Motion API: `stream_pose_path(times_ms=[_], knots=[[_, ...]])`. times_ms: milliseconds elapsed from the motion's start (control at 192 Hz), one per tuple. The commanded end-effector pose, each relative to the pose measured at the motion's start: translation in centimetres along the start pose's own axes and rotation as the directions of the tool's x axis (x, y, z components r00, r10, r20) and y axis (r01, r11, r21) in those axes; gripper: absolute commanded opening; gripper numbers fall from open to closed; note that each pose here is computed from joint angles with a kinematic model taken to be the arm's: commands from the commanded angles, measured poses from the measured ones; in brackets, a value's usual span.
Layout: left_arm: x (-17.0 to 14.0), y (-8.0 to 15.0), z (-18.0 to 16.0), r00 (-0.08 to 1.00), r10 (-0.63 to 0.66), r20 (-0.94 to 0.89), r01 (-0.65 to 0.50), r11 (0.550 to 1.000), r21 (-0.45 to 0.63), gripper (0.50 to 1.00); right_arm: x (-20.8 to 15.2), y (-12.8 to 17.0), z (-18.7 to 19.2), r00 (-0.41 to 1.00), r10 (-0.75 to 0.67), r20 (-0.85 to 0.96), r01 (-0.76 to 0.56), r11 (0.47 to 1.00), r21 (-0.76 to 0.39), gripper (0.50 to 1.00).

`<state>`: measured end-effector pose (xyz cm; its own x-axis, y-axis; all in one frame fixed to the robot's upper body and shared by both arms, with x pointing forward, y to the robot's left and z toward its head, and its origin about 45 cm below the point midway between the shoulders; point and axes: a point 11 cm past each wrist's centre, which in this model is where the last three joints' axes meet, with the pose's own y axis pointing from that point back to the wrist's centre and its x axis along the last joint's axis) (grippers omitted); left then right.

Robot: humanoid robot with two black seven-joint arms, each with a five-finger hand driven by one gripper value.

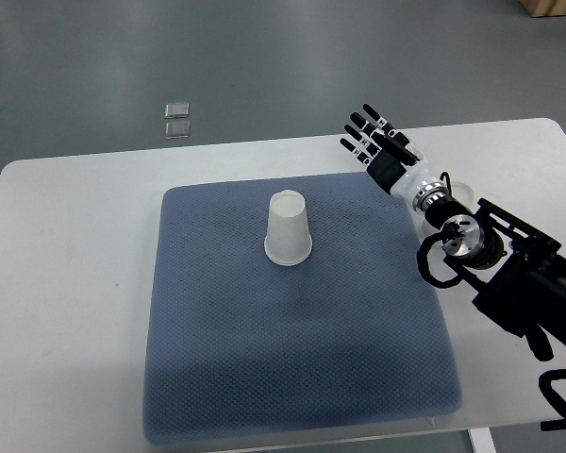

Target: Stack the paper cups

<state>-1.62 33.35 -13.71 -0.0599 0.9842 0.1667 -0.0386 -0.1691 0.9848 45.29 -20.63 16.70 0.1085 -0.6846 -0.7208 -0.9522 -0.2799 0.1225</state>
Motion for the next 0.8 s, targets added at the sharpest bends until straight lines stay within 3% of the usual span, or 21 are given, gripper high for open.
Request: stream_pose_path(times_ms=[0,624,795], knots=[[0.0,0.0,0.0,1.0,0.0,0.0,0.0,1.0,0.0,1.0,-0.01,0.0,-0.01,1.0,-0.001,0.001,0.001,1.0,0.0,0.915],[-0.45,0.03,0.07,1.0,-0.014,0.003,0.014,1.0,0.0,1.0,0.13,0.04,-0.37,1.0,-0.006,-0.029,0.005,1.0,-0.005,0.915],[-0.55,0.03,0.26,1.0,-0.019,0.003,0.019,1.0,-0.003,1.0,-0.33,0.06,-0.7,0.987,-0.044,-0.152,0.036,0.998,-0.051,0.915]])
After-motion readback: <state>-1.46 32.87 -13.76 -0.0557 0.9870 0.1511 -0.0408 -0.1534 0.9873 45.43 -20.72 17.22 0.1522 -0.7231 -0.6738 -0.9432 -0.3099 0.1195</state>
